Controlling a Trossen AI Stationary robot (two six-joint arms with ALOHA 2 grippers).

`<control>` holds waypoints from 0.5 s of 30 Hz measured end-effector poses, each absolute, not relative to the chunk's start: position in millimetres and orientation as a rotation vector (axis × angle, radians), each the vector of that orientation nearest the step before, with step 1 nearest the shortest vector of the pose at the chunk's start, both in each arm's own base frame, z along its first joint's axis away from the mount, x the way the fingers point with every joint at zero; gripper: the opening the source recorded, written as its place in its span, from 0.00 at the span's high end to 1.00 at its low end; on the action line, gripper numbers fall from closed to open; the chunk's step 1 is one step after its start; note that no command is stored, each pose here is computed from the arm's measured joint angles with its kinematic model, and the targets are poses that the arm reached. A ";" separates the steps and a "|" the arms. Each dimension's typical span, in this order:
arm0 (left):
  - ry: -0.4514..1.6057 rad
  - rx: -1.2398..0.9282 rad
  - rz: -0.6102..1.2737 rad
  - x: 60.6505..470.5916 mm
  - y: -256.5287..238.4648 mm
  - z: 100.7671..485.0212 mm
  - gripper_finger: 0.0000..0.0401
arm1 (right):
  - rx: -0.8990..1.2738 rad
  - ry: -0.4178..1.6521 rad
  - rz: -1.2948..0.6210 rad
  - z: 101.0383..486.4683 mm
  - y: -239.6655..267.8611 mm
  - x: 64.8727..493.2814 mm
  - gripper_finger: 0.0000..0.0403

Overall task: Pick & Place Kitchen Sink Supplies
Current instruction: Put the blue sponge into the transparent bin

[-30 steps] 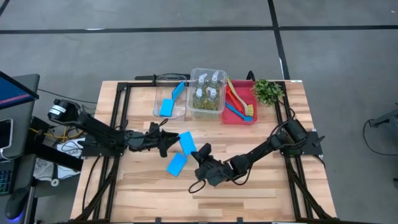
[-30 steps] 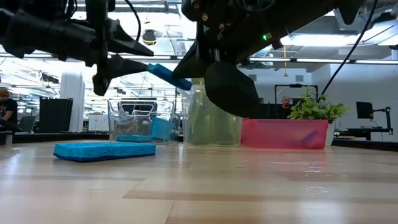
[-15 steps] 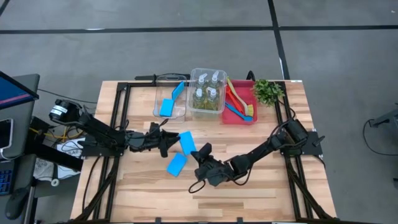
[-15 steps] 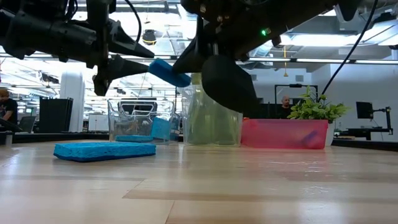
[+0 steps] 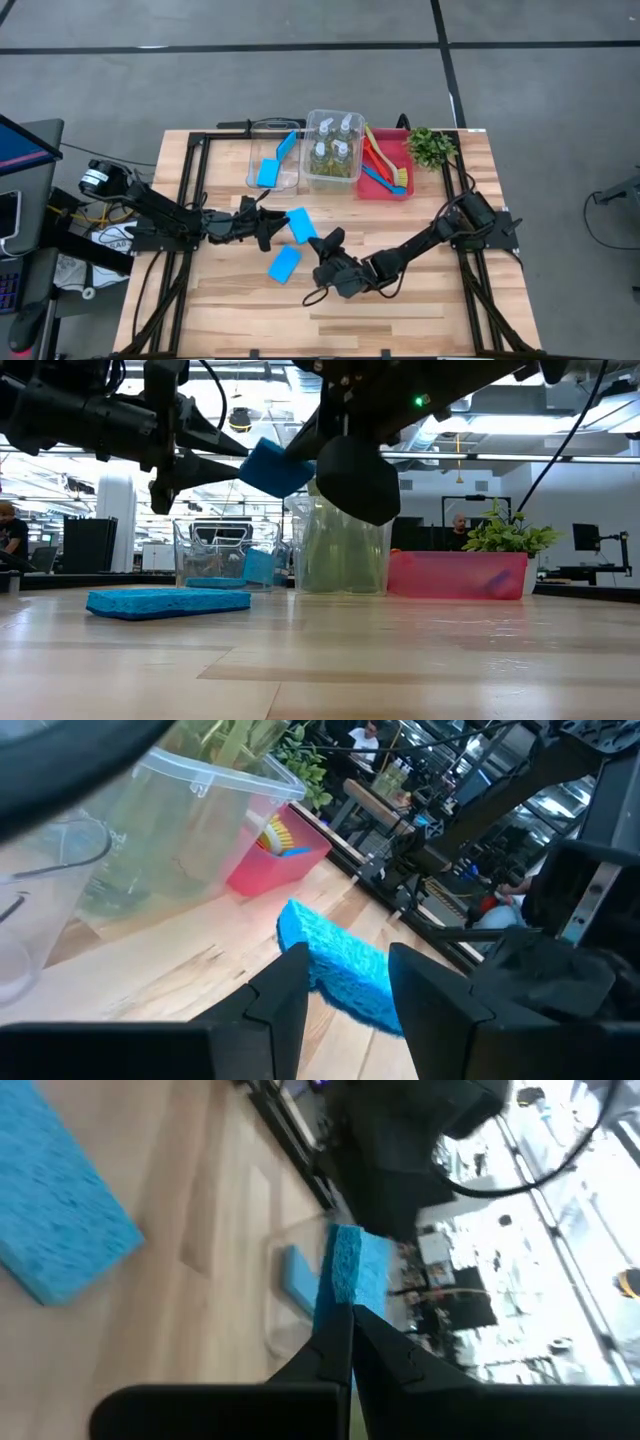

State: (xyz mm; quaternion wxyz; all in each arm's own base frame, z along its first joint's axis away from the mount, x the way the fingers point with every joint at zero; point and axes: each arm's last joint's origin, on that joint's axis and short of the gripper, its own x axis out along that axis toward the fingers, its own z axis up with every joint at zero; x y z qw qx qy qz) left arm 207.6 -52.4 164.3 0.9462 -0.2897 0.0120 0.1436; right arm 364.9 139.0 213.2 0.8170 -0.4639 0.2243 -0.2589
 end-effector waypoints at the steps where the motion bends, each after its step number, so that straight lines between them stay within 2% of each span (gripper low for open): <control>1: 0.025 -0.589 0.293 207.5 -52.4 164.2 0.65 | -0.997 0.485 -0.566 213.4 139.3 364.4 1.00; 15: -0.061 -0.425 0.201 191.9 -49.2 197.8 0.65 | -1.039 0.489 -0.618 219.1 137.2 365.4 1.00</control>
